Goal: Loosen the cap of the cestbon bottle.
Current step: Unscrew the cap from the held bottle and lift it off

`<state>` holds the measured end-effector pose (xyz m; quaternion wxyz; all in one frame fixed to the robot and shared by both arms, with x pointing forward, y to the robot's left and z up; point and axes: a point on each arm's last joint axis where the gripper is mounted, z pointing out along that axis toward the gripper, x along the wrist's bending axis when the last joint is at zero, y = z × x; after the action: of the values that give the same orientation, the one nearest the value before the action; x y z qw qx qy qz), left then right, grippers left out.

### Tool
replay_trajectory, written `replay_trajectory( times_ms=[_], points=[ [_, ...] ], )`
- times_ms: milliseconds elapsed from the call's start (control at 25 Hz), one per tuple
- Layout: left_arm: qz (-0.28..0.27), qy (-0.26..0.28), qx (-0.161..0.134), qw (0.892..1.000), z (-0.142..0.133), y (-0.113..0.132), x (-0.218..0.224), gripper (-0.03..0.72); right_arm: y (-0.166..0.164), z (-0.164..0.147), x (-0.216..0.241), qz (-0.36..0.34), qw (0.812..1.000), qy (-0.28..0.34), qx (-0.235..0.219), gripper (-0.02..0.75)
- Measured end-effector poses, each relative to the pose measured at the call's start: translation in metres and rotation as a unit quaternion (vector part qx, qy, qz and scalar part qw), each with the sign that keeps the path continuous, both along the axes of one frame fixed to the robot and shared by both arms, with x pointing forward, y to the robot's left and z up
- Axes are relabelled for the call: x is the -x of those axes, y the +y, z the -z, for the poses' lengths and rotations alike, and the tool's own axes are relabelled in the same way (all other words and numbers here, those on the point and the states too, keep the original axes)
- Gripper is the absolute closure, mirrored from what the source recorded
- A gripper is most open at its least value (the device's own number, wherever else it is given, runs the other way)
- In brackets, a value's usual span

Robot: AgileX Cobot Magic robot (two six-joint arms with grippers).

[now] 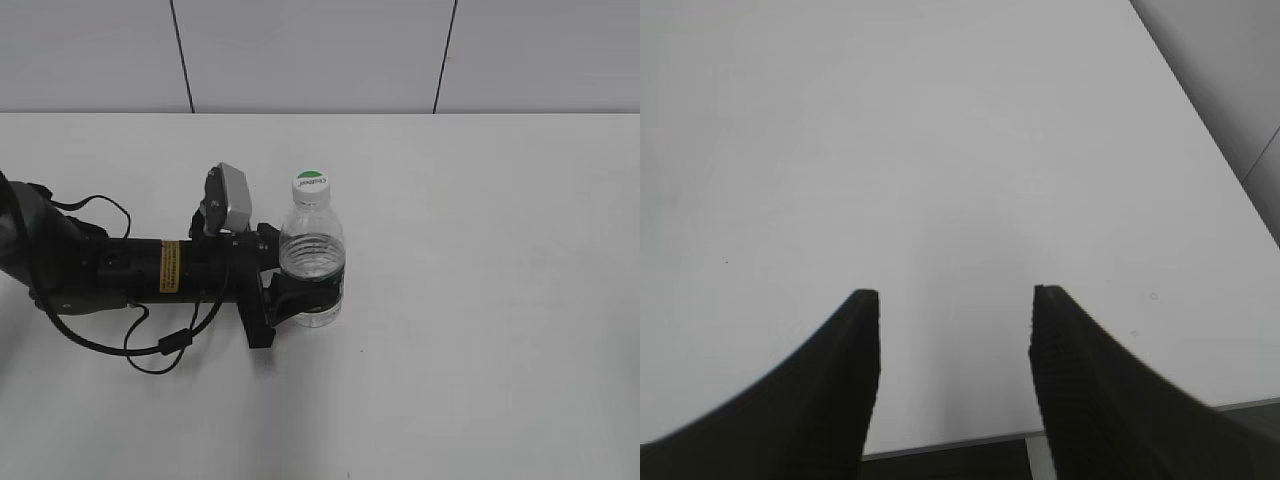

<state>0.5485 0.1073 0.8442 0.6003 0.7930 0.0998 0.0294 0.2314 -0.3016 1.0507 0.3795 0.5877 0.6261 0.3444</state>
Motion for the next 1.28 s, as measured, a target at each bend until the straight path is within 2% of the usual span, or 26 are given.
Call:
replay_trajectory(
  times_ms=[280,400,560,640,800,960,1040,1120,1280],
  points=[
    [0.000,0.000,0.000,1.000,0.000,0.000,0.000,0.308,0.000,0.000,0.000,0.000,1.000,0.000,-0.002,0.356],
    [0.000,0.000,0.000,1.000,0.000,0.000,0.000,0.308,0.000,-0.002,0.001,0.017,0.999,0.005,-0.034,0.356],
    [0.000,0.000,0.000,1.000,0.000,0.000,0.000,0.308,0.002,-0.015,-0.019,0.026,0.996,0.068,-0.057,0.356],
    [0.001,0.000,0.000,1.000,0.000,0.000,0.000,0.308,0.004,-0.023,-0.035,0.028,0.990,0.120,-0.064,0.356],
    [0.001,0.000,0.000,1.000,0.000,0.000,0.000,0.308,0.004,-0.046,-0.071,0.031,0.983,0.170,-0.062,0.356],
    [0.001,0.000,0.000,1.000,0.000,0.000,0.000,0.309,0.005,-0.064,-0.105,0.030,0.985,0.160,-0.061,0.356],
    [0.001,0.000,0.000,1.000,0.000,0.000,0.000,0.309,0.005,-0.069,-0.121,0.024,0.983,0.174,-0.053,0.360],
    [0.001,0.000,0.000,1.000,0.000,0.000,0.000,0.309,0.006,-0.072,-0.137,0.021,0.977,0.205,-0.052,0.376],
    [0.001,0.000,0.000,1.000,0.000,0.000,0.000,0.309,0.011,-0.071,-0.172,0.015,0.954,0.292,-0.066,0.401]
  ],
)
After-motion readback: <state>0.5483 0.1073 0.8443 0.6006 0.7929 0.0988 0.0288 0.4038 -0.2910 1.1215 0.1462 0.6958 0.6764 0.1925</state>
